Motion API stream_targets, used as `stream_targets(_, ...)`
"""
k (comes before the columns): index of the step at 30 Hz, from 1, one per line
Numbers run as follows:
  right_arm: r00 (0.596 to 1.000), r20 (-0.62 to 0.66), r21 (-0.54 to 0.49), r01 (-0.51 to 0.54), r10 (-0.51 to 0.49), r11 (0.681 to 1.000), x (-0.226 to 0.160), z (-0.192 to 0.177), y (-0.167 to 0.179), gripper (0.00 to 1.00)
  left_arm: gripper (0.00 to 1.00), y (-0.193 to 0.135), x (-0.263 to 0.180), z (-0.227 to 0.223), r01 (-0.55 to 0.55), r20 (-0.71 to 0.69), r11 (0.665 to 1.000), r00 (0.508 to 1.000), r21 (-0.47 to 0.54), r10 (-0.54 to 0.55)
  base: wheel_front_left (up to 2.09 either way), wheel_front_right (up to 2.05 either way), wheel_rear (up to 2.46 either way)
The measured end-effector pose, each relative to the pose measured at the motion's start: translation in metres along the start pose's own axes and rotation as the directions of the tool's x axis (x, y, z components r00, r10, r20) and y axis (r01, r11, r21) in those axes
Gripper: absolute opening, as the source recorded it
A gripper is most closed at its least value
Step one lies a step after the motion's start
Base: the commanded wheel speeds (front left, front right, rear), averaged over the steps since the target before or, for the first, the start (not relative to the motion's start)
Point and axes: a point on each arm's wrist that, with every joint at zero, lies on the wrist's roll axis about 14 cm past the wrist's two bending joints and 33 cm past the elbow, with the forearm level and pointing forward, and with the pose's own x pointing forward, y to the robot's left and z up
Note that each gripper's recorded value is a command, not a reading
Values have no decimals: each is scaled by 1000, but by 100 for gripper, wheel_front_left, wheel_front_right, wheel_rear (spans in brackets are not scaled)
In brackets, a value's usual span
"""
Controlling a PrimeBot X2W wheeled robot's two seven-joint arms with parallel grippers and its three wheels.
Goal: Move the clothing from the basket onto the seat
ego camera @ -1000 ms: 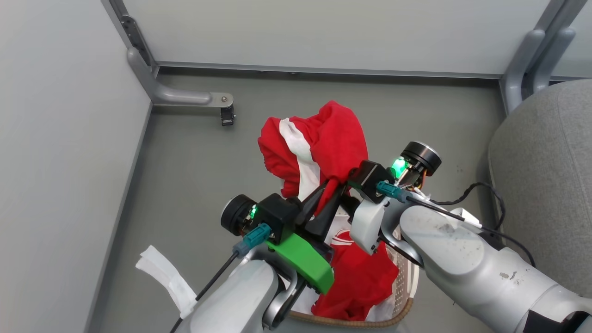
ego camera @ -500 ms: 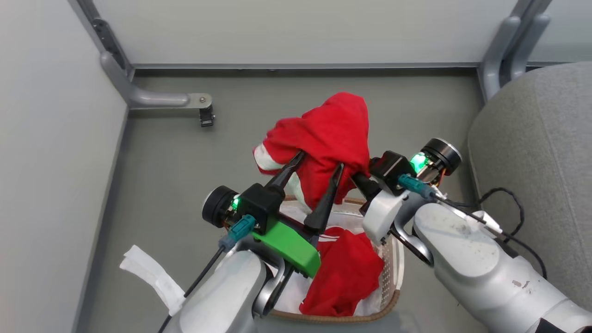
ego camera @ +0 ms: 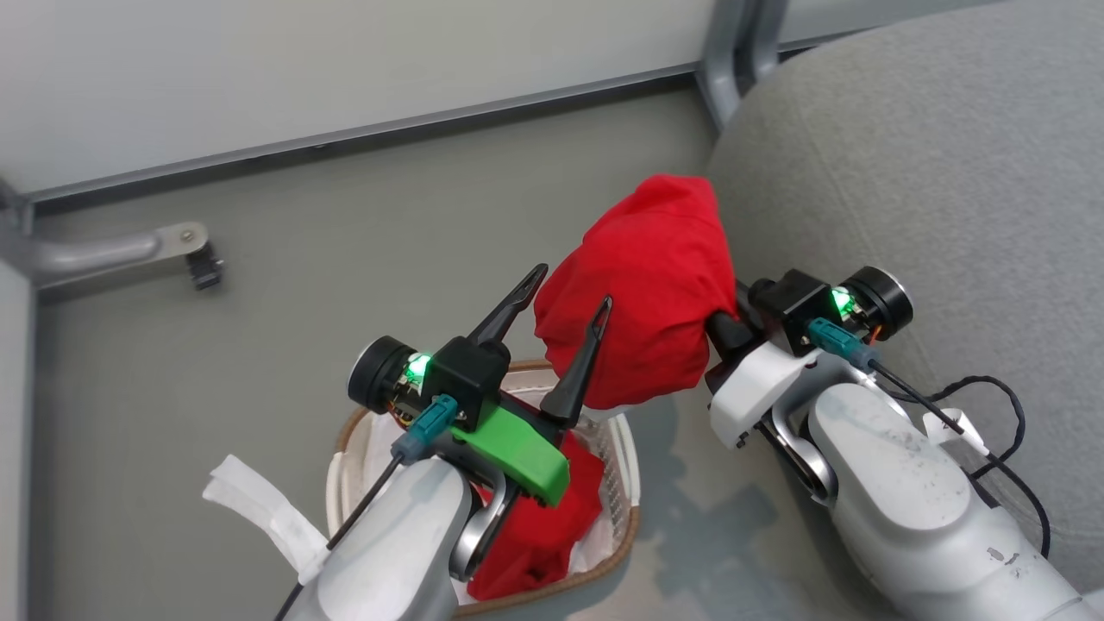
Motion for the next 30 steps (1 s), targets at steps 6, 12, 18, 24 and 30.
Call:
stream_targets(6,987,-31,12,160,-159,987,-43,-9,-41,0,100,-39,24,-16,138,-22,990,990,-30,-139,0,0,0)
stream_targets(12,942,-52,10,331,-330,943,-93,-12,-83,0,100,-81,40,-34,269,-49,961,961,-63,-272,0,0,0)
stream_targets(18,878,-72,-10,473,-473,881,-133,-15,-121,0,100,-106,49,-48,347,-62,933,933,-101,-354,0,0,0)
stream_targets(24,827,-75,-111,549,-558,828,-146,-9,-171,0,100,-106,55,-66,361,-83,923,924,-131,-373,0,0,0)
stream_targets(30,785,-64,-250,585,-617,771,-138,4,-232,0,100,-82,56,-83,329,-111,935,933,-130,-344,0,0,0)
